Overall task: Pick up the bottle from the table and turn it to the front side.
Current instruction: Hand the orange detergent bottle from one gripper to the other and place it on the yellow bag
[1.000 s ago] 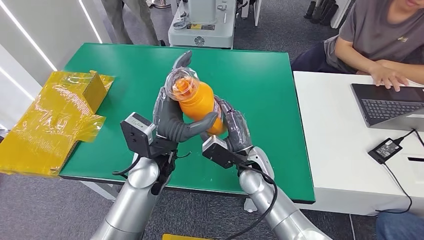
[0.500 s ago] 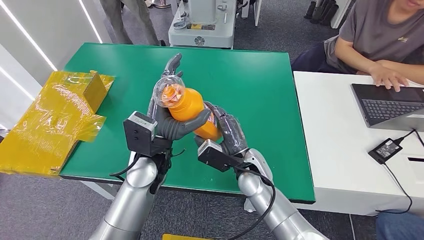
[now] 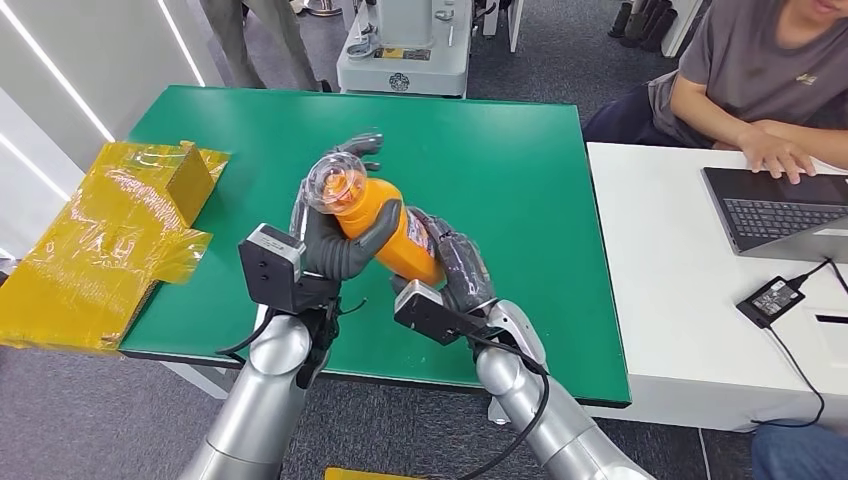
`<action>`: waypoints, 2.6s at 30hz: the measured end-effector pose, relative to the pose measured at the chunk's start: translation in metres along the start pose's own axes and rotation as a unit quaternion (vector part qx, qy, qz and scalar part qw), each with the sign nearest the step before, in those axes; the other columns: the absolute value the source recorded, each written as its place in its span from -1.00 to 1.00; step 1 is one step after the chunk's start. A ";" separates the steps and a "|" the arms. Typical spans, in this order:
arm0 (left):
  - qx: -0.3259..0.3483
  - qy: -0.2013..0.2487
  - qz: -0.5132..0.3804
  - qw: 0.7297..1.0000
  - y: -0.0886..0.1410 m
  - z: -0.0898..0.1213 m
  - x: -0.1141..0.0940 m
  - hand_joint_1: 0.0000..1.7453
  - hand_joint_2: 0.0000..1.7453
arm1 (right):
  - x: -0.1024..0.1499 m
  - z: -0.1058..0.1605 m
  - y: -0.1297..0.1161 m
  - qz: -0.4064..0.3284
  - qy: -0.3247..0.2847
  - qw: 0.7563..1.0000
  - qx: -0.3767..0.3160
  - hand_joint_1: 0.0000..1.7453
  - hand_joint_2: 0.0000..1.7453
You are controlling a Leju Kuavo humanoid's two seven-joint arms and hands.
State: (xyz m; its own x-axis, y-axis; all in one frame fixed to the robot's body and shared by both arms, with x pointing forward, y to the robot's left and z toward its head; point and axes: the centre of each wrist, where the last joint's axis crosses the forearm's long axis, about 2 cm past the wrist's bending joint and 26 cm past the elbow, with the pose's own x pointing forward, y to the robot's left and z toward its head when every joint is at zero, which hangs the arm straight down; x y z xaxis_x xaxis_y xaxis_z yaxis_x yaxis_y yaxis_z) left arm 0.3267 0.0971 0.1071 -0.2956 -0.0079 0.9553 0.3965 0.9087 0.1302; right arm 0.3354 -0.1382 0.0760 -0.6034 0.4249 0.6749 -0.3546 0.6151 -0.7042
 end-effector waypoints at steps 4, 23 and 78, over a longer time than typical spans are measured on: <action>-0.008 -0.002 0.005 1.000 -0.002 0.000 0.000 1.00 1.00 | 0.000 0.000 0.000 0.003 0.002 1.000 -0.003 1.00 1.00; -0.004 -0.013 0.011 1.000 -0.004 -0.002 0.001 1.00 1.00 | 0.002 -0.005 -0.007 0.017 -0.016 0.999 -0.024 -1.00 1.00; 0.035 -0.009 -0.255 0.966 0.120 0.041 -0.005 1.00 1.00 | 0.075 0.039 -0.002 -0.153 -0.134 0.961 -0.185 -1.00 1.00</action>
State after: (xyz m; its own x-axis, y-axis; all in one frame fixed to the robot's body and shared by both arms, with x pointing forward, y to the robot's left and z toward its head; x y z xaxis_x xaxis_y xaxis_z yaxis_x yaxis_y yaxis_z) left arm 0.3397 0.2234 0.1069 -0.4519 -0.4556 0.7669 0.1351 0.8149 0.5637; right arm 0.2632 -0.1340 0.1194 -0.6910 0.0310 0.7222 -0.2954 0.8997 -0.3213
